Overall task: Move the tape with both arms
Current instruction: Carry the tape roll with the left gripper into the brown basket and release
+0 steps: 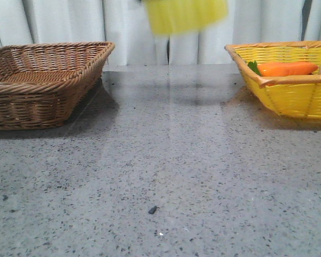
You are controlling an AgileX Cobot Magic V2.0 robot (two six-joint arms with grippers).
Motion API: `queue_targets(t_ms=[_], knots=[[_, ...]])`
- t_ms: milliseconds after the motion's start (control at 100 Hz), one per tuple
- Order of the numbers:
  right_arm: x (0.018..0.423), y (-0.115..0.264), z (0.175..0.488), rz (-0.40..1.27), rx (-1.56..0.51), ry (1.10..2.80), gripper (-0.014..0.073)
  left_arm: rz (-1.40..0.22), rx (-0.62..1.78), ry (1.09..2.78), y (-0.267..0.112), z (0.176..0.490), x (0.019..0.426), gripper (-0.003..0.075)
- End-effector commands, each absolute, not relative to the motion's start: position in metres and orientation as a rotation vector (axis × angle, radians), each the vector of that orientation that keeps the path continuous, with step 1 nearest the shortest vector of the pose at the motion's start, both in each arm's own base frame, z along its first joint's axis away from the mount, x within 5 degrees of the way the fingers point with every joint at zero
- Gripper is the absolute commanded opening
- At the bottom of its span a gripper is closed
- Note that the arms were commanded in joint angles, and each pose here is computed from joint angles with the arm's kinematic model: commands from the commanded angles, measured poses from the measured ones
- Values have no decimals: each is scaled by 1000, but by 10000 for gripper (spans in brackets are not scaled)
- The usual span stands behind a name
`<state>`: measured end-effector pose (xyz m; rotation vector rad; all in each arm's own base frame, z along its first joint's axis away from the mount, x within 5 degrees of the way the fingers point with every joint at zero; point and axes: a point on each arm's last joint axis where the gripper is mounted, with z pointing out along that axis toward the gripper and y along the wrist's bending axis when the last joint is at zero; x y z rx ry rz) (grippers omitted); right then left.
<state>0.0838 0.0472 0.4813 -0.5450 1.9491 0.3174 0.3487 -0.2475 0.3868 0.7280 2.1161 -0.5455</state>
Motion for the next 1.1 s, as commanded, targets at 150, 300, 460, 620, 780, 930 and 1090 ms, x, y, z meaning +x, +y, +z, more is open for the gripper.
queue_targets(t_ms=[150, 300, 460, 620, 780, 930, 1090], knots=[[87, 47, 498, 326, -494, 1796, -66, -319, 628, 1852, -189, 486, 309, -21], [87, 47, 495, 324, -499, 1813, -66, -124, 524, 2054, -139, 467, 326, -21], [90, 49, 487, 331, -507, 1844, -66, -11, 418, 2304, -91, 417, 344, -21], [93, 54, 479, 362, -511, 1866, -66, 27, 344, 2389, -65, 377, 354, -15], [98, 57, 470, 384, -512, 1886, -66, 5, 231, 2408, -56, 362, 357, 166], [100, 58, 464, 383, -517, 1908, -66, -40, 208, 2406, -56, 368, 351, 503], [92, 54, 451, 388, -507, 1889, -66, -196, 205, 2215, -62, 409, 320, 599]])
